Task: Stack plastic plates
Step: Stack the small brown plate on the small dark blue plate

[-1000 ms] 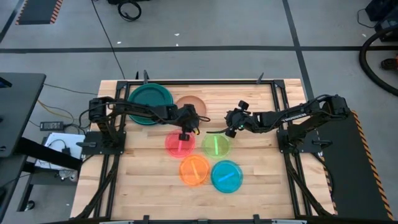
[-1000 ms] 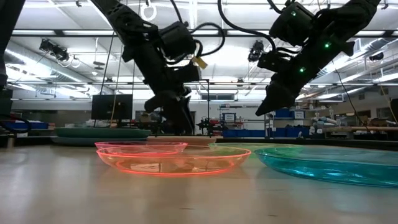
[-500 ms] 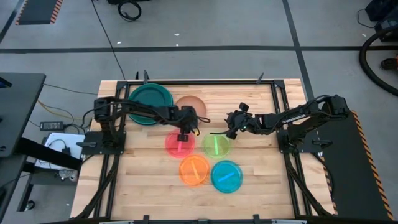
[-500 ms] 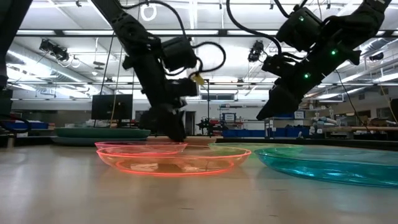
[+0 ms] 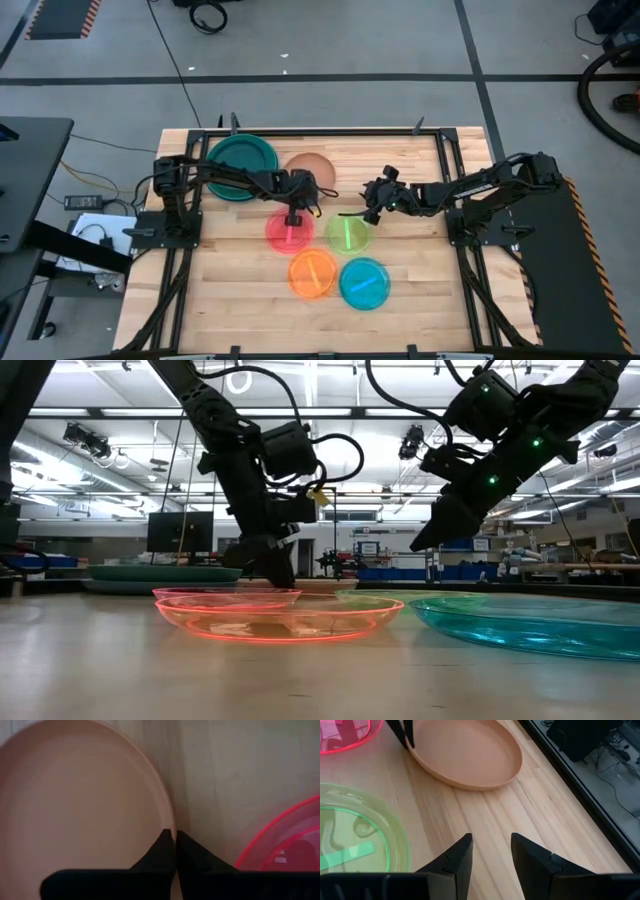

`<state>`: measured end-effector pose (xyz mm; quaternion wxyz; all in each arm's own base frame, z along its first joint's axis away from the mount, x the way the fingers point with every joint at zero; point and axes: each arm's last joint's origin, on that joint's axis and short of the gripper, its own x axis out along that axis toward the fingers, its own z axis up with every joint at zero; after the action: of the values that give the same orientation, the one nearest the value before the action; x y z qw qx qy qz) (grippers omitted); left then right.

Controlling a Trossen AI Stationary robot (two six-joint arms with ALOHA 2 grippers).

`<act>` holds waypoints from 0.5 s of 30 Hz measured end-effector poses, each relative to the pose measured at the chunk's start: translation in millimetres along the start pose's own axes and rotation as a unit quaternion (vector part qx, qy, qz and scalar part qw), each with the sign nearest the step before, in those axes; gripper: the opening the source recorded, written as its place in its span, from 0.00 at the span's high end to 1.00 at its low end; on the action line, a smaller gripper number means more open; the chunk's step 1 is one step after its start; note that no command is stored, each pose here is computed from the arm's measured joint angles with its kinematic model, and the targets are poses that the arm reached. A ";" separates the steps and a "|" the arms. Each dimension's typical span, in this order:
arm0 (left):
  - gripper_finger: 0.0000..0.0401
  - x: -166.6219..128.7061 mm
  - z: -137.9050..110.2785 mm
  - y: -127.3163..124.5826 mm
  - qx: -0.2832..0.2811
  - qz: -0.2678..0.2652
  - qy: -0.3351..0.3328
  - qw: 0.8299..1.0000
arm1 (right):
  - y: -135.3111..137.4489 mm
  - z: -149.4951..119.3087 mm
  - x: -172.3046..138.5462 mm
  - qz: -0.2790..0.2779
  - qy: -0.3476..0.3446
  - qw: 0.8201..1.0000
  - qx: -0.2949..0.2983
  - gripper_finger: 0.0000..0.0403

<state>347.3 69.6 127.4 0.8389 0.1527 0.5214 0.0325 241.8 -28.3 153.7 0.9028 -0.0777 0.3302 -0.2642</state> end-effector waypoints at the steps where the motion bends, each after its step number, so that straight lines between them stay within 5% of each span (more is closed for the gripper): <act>1: 0.97 -0.4 1.0 0.2 0.003 0.000 0.001 1.000 | 0.0 0.0 0.0 0.001 0.000 1.000 0.000 0.64; 15: 0.96 -39.8 34.8 15.2 0.032 0.062 0.110 0.991 | 0.1 0.2 0.0 0.002 -0.001 1.000 0.001 0.64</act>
<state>361.6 67.8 180.6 0.7673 0.2069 0.6011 0.0849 242.0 -28.2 153.9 0.9037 -0.0766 0.3292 -0.2628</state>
